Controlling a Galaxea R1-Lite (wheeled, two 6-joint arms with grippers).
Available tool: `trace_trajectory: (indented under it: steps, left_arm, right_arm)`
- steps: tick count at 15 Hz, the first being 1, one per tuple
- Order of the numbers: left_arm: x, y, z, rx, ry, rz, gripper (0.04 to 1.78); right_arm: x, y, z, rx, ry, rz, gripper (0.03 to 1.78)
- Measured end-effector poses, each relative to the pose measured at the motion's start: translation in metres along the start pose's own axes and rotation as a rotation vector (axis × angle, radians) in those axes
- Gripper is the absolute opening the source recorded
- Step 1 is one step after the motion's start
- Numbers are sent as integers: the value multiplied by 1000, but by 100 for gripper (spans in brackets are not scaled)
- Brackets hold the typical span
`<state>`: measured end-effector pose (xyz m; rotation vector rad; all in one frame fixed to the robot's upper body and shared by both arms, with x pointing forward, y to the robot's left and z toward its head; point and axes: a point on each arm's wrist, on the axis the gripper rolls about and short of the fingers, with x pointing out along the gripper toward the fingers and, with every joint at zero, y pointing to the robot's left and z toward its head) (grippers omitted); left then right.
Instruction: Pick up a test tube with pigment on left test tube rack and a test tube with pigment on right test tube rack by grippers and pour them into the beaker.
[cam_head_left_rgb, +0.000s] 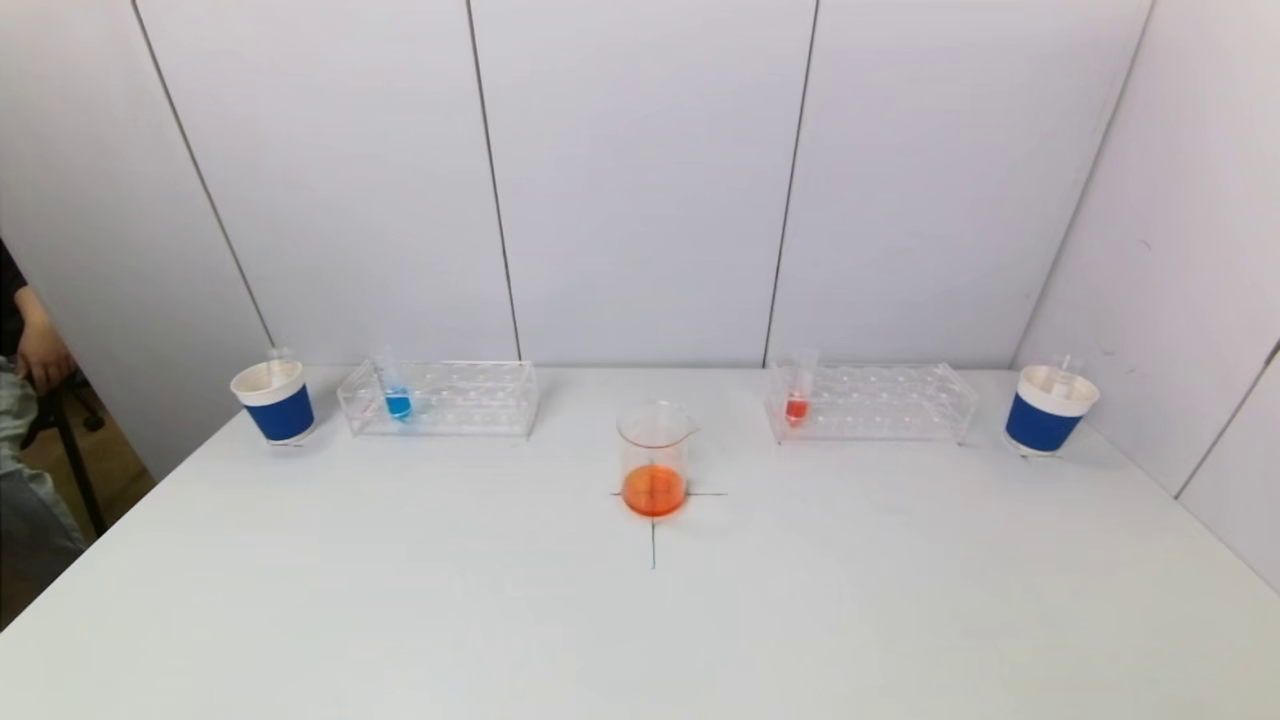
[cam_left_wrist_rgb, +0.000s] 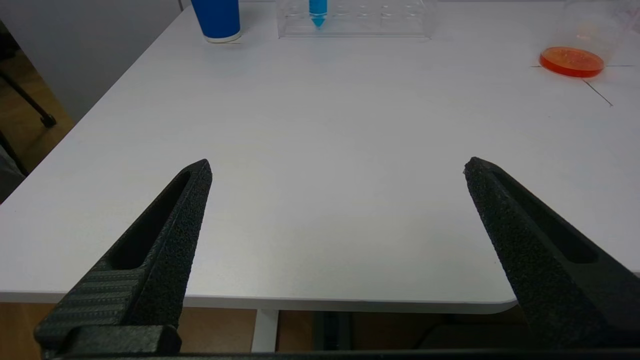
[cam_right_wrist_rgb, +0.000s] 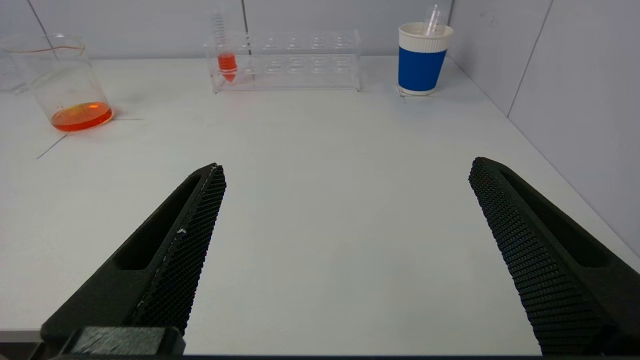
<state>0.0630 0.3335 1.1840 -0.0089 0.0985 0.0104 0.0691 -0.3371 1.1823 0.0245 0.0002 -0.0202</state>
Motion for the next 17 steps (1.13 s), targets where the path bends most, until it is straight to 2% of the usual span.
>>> trace_trajectory:
  steps: [10, 13, 17]
  left_arm:
    - [0, 0, 0, 0, 3, 0, 176]
    - [0, 0, 0, 0, 3, 0, 176]
    - [0, 0, 0, 0, 3, 0, 176]
  right_arm:
    - [0, 0, 0, 4, -1, 0, 177]
    - [0, 0, 0, 26, -3, -1, 177]
    - [0, 0, 0, 29, -3, -1, 177]
